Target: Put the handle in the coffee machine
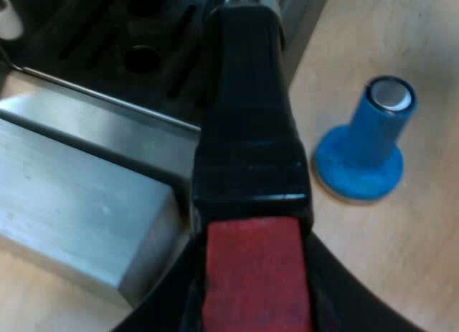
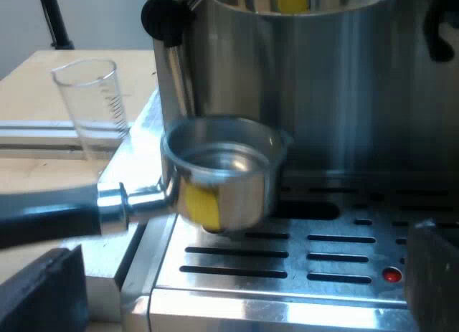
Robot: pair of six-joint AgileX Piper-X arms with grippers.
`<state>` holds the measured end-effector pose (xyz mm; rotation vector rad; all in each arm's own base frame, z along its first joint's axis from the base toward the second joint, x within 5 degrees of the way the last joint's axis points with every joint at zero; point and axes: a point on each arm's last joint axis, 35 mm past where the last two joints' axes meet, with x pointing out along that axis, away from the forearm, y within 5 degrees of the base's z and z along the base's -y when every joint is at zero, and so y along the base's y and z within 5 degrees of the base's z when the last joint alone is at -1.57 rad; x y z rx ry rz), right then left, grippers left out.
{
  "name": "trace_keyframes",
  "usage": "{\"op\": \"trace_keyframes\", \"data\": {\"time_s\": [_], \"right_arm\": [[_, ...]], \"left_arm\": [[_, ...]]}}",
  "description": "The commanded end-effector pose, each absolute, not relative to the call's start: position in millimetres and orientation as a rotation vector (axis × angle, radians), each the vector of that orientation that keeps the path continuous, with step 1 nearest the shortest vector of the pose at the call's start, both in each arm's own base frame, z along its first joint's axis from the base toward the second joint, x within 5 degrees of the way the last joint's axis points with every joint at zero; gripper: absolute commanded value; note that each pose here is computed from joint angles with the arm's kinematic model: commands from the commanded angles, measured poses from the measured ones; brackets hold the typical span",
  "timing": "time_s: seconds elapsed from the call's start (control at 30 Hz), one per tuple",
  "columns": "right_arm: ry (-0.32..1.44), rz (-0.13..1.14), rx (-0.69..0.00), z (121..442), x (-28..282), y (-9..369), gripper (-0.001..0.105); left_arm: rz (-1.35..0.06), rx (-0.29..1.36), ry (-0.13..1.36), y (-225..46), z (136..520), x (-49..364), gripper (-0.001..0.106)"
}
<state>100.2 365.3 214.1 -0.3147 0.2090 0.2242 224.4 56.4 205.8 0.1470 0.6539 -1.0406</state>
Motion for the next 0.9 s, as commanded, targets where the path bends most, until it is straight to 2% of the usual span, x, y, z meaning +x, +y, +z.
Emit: {"op": "trace_keyframes", "data": {"time_s": [0.03, 0.07, 0.17, 0.47, 0.9], "right_arm": [[0.190, 0.215, -0.340, 217.3, 100.1, 367.4, 0.090], [0.186, 0.219, -0.370, 217.7, 100.2, 367.6, 0.090], [0.164, 0.226, -0.397, 221.3, 101.2, 369.5, 0.090], [0.135, 0.213, -0.327, 229.5, 110.2, 371.3, 0.090], [0.140, 0.190, -0.326, 229.4, 120.4, 368.3, 0.090]], "left_arm": [[-1.069, 0.112, 0.577, 57.7, 211.6, 233.7, 0.000], [-1.069, 0.111, 0.577, 57.8, 211.4, 234.1, 0.000], [-1.074, 0.102, 0.585, 59.5, 208.7, 239.9, 0.000], [-1.099, 0.137, 0.560, 59.8, 205.5, 241.1, 0.000], [-1.115, 0.168, 0.509, 59.1, 213.7, 247.2, 0.001]]}}
